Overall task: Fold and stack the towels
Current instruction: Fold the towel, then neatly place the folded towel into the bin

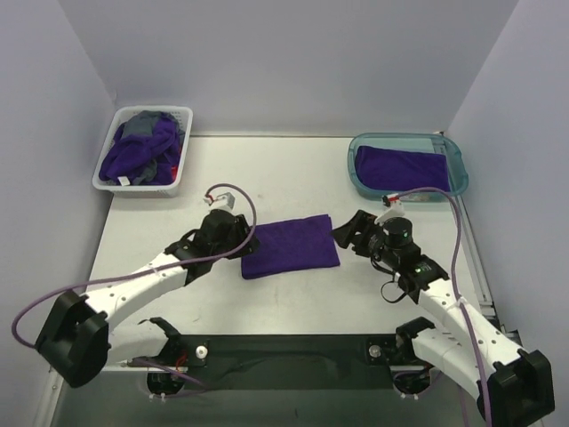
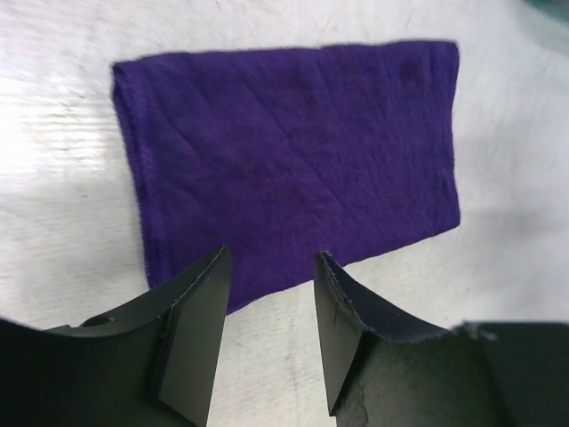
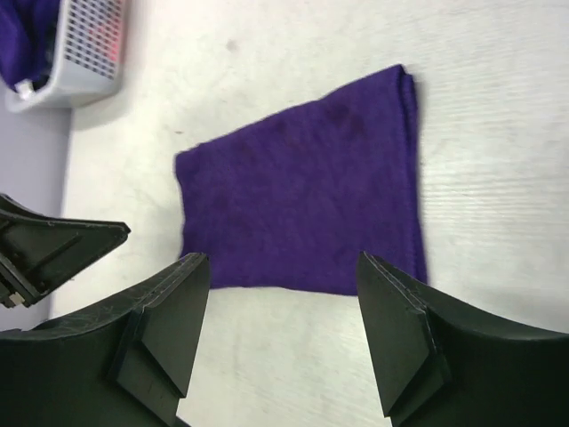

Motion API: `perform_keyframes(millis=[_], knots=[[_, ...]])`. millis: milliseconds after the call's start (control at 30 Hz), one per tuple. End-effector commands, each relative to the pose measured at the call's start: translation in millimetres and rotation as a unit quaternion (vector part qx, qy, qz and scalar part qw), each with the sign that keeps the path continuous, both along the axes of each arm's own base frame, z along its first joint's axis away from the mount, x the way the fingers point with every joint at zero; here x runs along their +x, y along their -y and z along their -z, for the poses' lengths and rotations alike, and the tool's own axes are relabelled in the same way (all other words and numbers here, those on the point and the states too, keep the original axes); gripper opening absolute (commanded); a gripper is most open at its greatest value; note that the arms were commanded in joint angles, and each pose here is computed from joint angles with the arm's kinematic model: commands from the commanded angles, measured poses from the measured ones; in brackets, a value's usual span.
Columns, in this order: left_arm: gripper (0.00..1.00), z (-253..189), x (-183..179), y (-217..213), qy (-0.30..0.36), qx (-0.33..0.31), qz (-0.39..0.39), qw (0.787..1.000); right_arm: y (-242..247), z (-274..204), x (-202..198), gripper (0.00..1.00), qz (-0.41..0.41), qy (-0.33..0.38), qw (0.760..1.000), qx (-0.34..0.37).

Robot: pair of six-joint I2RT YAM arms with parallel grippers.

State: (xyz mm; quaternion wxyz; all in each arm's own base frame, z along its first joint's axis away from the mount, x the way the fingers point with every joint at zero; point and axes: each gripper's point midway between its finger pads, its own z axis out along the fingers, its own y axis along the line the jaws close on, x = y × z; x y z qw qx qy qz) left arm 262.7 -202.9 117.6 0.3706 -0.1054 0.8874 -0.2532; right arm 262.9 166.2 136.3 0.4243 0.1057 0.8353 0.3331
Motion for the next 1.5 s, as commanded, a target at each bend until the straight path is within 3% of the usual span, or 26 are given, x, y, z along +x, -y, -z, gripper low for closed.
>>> perform_keyframes(millis=[0,267,500,733,867,933,1000,1100,1267,1467], knots=[[0.52,13,-1,24,-0.015,0.03,0.046,0.998,37,31,-25,0.66,0.003,-0.059,0.99,-0.126],[0.51,67,-2,17,-0.083,0.12,0.071,0.987,54,34,-43,0.67,-0.001,-0.059,0.985,-0.164],[0.51,107,-16,-26,-0.168,0.193,0.051,0.965,62,46,-47,0.73,0.005,-0.077,0.98,-0.185],[0.53,90,-23,-59,-0.162,0.215,0.03,0.963,67,49,-46,0.74,0.013,-0.084,0.977,-0.195],[0.61,64,-25,-61,-0.132,0.228,0.036,0.964,70,51,-45,0.78,0.025,-0.087,0.976,-0.197],[0.71,40,-20,-46,-0.095,0.227,0.055,0.968,71,51,-46,0.83,0.028,-0.089,0.977,-0.194],[0.79,25,-23,-29,-0.073,0.232,0.083,0.966,72,52,-48,1.0,0.028,-0.093,0.976,-0.195],[0.88,-2,-20,5,-0.038,0.228,0.117,0.966,77,52,-48,1.0,0.034,-0.097,0.974,-0.2],[0.91,-21,-22,82,0.002,0.239,0.187,0.953,105,61,-53,1.0,0.091,-0.126,0.963,-0.221],[0.87,11,-33,154,-0.009,0.282,0.249,0.926,124,70,-61,1.0,0.125,-0.157,0.955,-0.218]])
